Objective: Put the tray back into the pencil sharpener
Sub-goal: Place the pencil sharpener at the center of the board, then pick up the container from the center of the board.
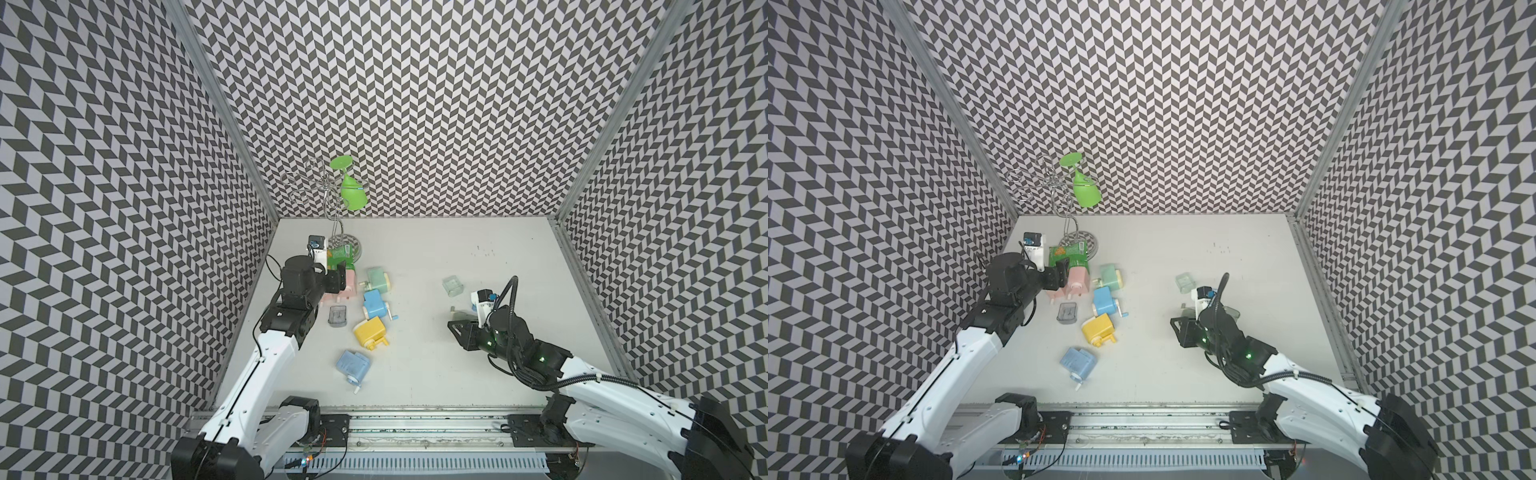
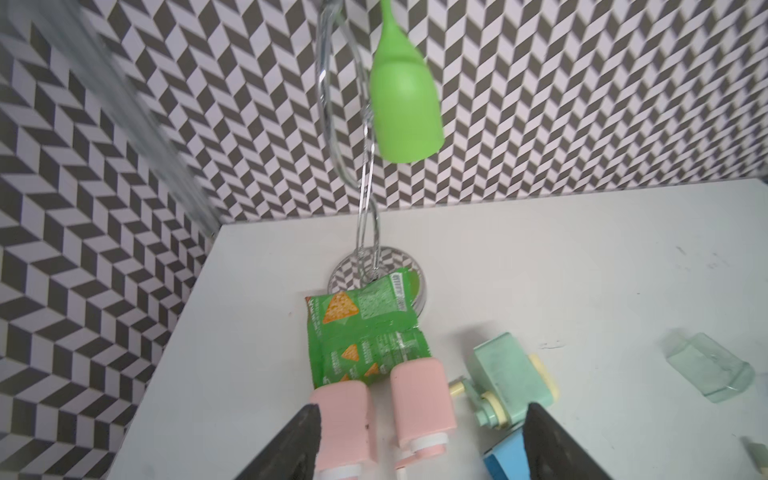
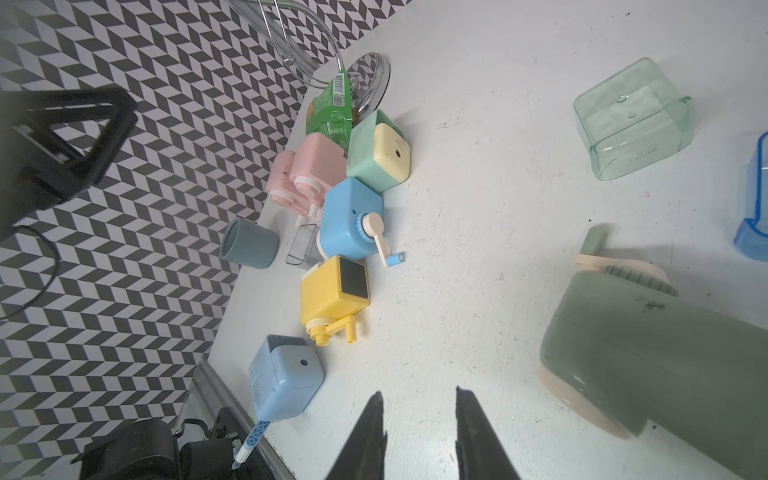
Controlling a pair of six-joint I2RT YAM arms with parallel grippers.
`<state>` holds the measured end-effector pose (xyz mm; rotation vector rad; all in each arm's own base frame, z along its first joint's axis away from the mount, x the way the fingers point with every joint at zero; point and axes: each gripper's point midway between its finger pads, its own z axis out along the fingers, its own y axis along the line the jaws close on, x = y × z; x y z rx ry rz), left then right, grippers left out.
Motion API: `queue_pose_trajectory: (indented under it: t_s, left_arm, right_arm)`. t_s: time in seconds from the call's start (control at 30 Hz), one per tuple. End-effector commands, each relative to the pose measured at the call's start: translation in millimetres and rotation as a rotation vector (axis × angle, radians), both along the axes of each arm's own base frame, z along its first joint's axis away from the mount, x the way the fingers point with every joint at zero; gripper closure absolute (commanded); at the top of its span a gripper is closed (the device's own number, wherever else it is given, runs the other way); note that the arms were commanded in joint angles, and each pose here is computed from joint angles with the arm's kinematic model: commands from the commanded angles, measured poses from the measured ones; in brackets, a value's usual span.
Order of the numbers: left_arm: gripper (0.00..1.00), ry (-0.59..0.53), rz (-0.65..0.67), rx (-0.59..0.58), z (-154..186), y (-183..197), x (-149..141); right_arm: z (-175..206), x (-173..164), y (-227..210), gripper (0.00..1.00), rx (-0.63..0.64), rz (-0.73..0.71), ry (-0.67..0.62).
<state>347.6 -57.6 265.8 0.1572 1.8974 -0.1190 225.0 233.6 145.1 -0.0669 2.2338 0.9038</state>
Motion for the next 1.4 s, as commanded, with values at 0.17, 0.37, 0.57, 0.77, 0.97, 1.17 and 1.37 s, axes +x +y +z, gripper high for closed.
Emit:
queue_pose_trajectory:
  t_s: [0.17, 0.37, 0.57, 0.77, 0.97, 1.17, 1.37]
  left_arm:
    - [0.25, -0.123, -0.359, -0.107, 3, -69, -31]
    - [0.25, -0.013, -0.276, -0.159, -23, -64, -24]
    - [0.25, 0.015, -0.243, -0.176, -28, -61, -21]
    - [0.25, -0.04, -0.175, -0.175, -15, -48, -22]
    - [0.22, -0.099, -0.127, -0.186, -5, -37, -28]
    - [0.22, -0.111, -0.137, -0.194, -1, -38, -31]
    - [0.22, -0.103, -0.176, -0.215, 0, -43, -31]
  right_arm:
    - [20, 10, 7, 0.7, -0.044, 0.043, -0.094]
    - [36, 33, 34, 0.69, -0.099, 0.096, -0.125]
    - [23, 57, 64, 0.69, -0.196, 0.159, -0.104]
    - [10, 89, 96, 0.67, -0.271, 0.185, -0.089]
    - [-4, 121, 113, 0.62, -0.342, 0.148, -0.085]
    - [-14, 160, 61, 0.52, -0.541, -0.032, -0.062]
    - [-23, 184, -26, 0.33, -0.593, -0.102, 0.002]
